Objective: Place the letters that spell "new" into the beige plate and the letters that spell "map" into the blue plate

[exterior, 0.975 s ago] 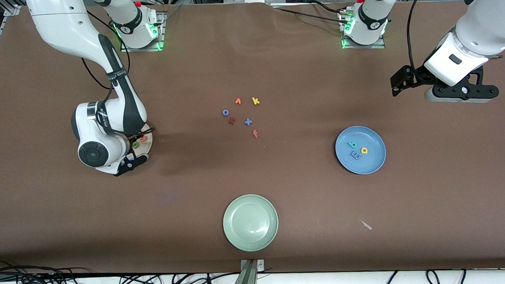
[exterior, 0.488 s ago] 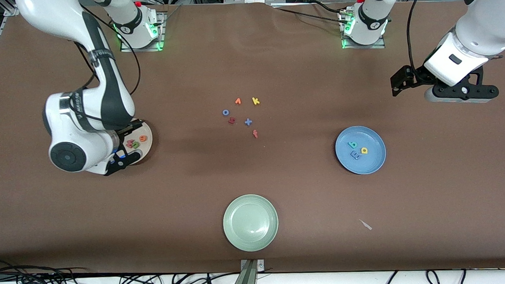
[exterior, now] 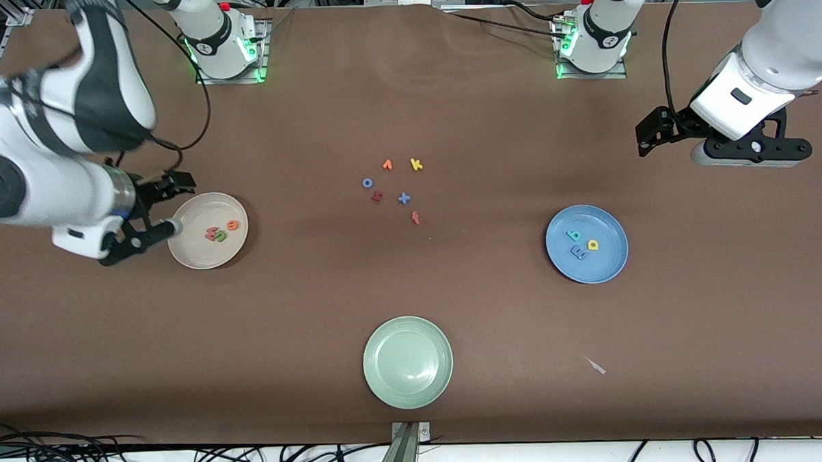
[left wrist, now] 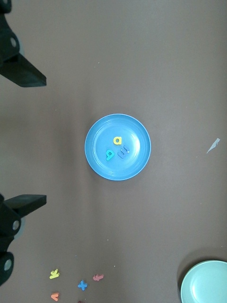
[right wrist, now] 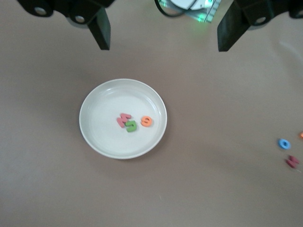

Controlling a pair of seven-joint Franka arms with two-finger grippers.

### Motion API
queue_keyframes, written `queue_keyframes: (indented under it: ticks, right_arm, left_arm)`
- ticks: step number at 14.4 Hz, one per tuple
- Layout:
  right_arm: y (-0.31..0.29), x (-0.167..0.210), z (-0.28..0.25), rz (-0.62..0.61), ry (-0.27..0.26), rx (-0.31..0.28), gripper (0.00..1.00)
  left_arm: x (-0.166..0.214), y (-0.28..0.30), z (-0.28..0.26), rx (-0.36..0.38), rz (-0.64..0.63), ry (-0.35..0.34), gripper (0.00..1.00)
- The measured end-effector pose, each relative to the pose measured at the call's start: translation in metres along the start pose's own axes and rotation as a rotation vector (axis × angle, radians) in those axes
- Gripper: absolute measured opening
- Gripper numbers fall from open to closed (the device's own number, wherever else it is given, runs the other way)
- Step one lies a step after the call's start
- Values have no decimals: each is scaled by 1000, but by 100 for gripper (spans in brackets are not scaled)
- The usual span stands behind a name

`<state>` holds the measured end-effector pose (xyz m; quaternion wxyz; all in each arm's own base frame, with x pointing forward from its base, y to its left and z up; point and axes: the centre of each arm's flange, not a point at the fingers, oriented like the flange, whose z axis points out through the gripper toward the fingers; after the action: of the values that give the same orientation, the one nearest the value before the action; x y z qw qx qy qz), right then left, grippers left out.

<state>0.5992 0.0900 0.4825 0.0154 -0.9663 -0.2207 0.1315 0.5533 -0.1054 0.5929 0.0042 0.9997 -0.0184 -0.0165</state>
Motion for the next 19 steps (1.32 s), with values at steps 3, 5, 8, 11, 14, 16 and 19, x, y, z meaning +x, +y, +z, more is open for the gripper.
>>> queue_keyframes:
  ticks: [3,5,8,11,14,16,19]
  right_arm:
    - [-16,-48,-45,-19,75,-59,100]
    - [-14,-73,-66,-3,117,-68,100]
    - [-3,-92,-77,28,127,-78,100]
    - [8,-102,-78,138,116,-76,100]
    - [11,-104,-80,263,124,-69,100]
    - [15,-108,-83,301,132,-66,100]
    - [16,-112,-87,317,145,-50,100]
  left_arm:
    - [0,0,0,0,0,0,100]
    - [0,0,0,0,0,0,100]
    - [0,0,0,0,0,0,100]
    - [0,0,0,0,0,0,100]
    - [0,0,0,0,0,0,100]
    - [0,0,0,0,0,0,100]
    - [0,-1,0,0,-1,0,100]
